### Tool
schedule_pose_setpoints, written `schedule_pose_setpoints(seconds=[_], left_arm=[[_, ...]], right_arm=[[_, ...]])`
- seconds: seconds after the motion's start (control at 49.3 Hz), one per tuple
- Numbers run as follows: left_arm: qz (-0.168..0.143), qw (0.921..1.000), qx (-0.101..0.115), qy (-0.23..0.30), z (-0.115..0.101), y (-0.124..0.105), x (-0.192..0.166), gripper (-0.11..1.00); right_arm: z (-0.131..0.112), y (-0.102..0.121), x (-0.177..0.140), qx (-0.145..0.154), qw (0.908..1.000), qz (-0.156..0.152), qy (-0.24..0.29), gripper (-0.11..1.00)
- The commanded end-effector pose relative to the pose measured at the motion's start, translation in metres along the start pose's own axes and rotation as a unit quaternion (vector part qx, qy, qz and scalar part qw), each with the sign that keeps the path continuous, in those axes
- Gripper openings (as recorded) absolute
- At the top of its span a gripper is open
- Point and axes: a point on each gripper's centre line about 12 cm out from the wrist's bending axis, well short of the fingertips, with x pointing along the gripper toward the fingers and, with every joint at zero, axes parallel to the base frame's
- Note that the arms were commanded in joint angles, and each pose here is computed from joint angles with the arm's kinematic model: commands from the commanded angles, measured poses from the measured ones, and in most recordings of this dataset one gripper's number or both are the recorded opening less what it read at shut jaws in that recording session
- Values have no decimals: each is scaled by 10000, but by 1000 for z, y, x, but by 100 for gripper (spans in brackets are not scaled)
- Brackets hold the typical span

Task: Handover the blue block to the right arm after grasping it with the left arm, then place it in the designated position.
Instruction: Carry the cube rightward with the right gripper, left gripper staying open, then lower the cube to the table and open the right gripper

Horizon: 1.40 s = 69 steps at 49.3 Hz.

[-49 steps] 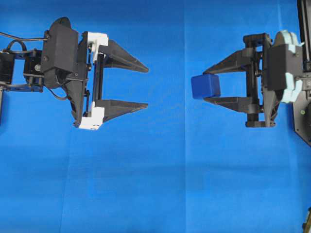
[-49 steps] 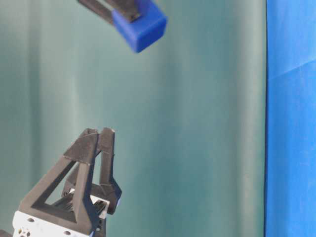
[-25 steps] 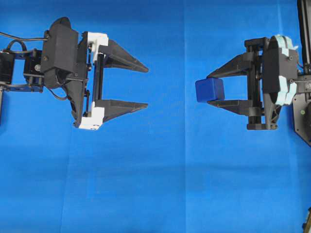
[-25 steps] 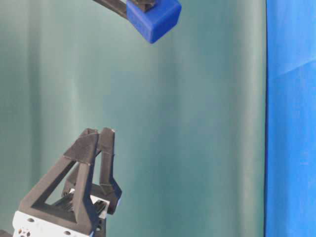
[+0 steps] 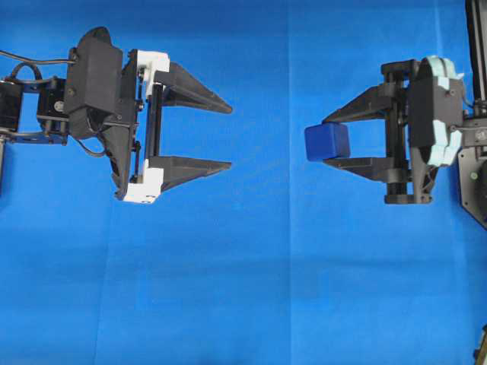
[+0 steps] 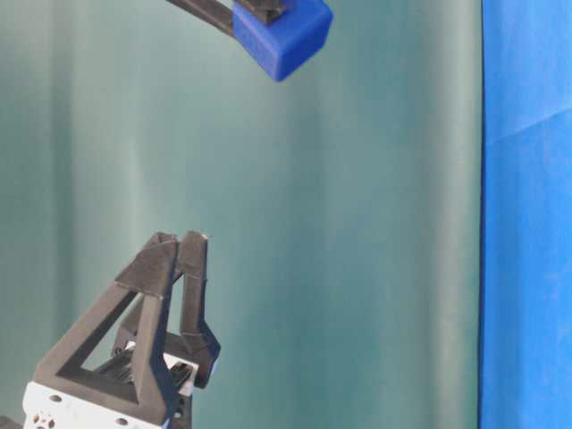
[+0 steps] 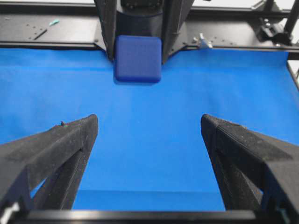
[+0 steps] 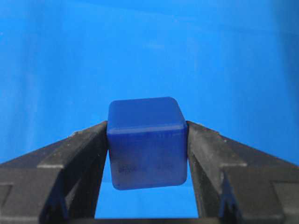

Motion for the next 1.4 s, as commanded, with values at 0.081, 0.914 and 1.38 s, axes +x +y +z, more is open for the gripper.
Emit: schedule_pose_setpoints(seconds=[0.081, 0.914, 1.38], left_arm=[[-5, 9998, 0, -222, 14, 0, -3, 93], [-5, 9999, 23, -169, 11, 0, -4, 93], [-5, 9999, 31, -138, 9, 0, -6, 93]], right_arm=[[0, 5, 12, -20, 9999, 123, -81, 44], [-55, 14, 140, 376, 9969, 694, -59, 44], [-81, 15, 178, 519, 9959, 715, 180, 44]])
